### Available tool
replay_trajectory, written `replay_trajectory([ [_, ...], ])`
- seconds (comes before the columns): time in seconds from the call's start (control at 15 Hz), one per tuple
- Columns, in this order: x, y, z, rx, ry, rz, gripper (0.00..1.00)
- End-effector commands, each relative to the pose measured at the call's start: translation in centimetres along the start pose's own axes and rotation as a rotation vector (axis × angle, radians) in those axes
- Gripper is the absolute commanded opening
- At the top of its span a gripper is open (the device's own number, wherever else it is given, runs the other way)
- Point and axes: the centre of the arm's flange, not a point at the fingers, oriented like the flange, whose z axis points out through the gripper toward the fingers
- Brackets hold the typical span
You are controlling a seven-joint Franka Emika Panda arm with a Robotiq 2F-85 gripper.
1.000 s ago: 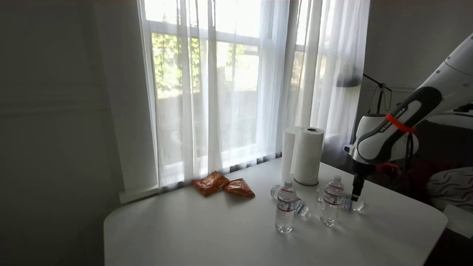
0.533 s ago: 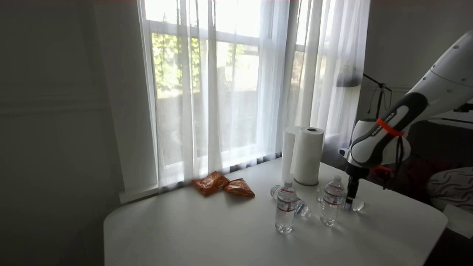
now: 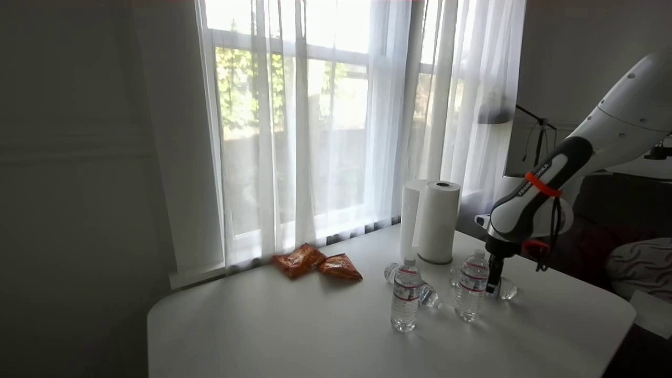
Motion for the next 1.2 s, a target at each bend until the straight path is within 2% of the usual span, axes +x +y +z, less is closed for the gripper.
replay_trajectory([
  [0.0,0.0,1.2,0.4,0.021,0.001,-0.007,0.45],
  [0.07,0.0,1.4,0.3,0.026,-0.008,-0.005,0.39],
  [0.2,-0.1,1.7,-0.1,0.038,-0.034,0.006,0.36],
  [0.33,-0.1,2.4,-0.7,0.056,-0.064,0.025,0.27],
  [0.53,-0.9,3.8,-1.9,0.104,-0.124,0.078,0.21],
  [0.93,-2.9,6.5,-3.6,0.227,-0.262,0.17,0.21],
  [1.13,-3.6,7.5,-4.4,0.316,-0.34,0.222,0.21],
])
